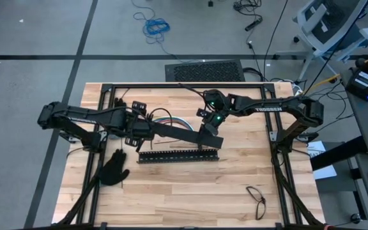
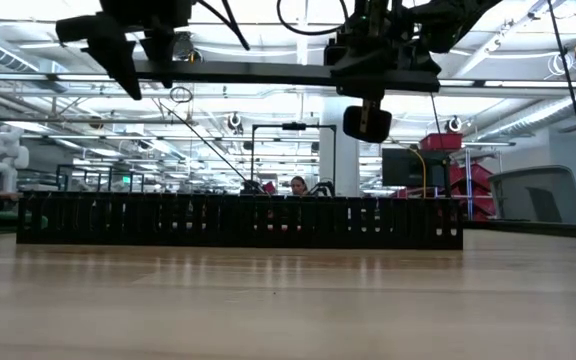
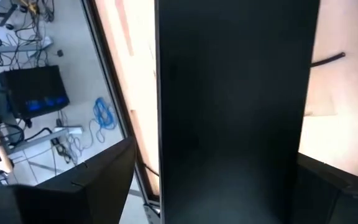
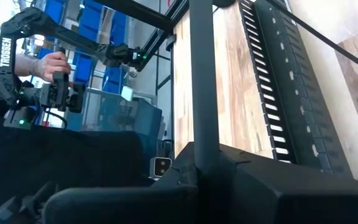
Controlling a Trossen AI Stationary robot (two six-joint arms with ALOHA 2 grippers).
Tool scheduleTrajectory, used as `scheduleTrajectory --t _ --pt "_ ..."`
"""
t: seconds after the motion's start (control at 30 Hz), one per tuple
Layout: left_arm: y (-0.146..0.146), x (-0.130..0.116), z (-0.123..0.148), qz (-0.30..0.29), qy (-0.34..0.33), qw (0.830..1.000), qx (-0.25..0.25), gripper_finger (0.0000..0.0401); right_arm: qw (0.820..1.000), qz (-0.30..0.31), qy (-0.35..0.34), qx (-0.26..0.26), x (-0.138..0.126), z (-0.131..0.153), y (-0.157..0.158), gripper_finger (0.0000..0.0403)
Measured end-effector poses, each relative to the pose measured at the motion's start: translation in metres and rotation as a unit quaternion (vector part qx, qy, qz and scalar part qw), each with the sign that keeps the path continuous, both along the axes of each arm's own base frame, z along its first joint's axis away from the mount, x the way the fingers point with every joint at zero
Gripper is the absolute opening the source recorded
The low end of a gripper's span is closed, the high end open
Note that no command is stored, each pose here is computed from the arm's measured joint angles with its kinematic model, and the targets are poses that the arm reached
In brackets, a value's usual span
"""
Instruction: Ziptie cables
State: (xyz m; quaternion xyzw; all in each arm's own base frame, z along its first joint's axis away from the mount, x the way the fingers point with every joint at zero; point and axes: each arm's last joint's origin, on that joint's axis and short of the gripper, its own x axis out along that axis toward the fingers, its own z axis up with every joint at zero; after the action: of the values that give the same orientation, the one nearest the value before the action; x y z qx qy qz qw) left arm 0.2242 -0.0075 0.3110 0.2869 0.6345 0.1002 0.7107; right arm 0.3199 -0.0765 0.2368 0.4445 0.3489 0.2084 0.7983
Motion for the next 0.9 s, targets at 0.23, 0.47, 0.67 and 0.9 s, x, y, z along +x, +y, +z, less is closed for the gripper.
scheduleTrajectory --t 0.23,0.47,0.67,0.9 --pt "0.0001 0.0001 0.0001 0.0 0.0 1.0 0.003 0.0327 1.0 0.008 -0.007 0.005 0.0003 0.001 0.0003 0.0001" --pt "0.0027 0.0 0.0018 0.006 -0.005 0.998 0.056 0.0312 1.0 0.007 -0.007 0.005 0.0004 0.0011 0.0001 0.0001" --pt "0.0029 0.0 0.002 0.006 -0.004 0.998 0.06 0.0263 1.0 0.007 -0.007 0.006 0.0004 0.0012 0.0002 0.0001" --pt "0.0028 -0.0007 0.0016 -0.002 0.005 0.998 0.063 0.0222 1.0 0.006 -0.012 0.008 0.0014 0.0025 0.0 0.0003"
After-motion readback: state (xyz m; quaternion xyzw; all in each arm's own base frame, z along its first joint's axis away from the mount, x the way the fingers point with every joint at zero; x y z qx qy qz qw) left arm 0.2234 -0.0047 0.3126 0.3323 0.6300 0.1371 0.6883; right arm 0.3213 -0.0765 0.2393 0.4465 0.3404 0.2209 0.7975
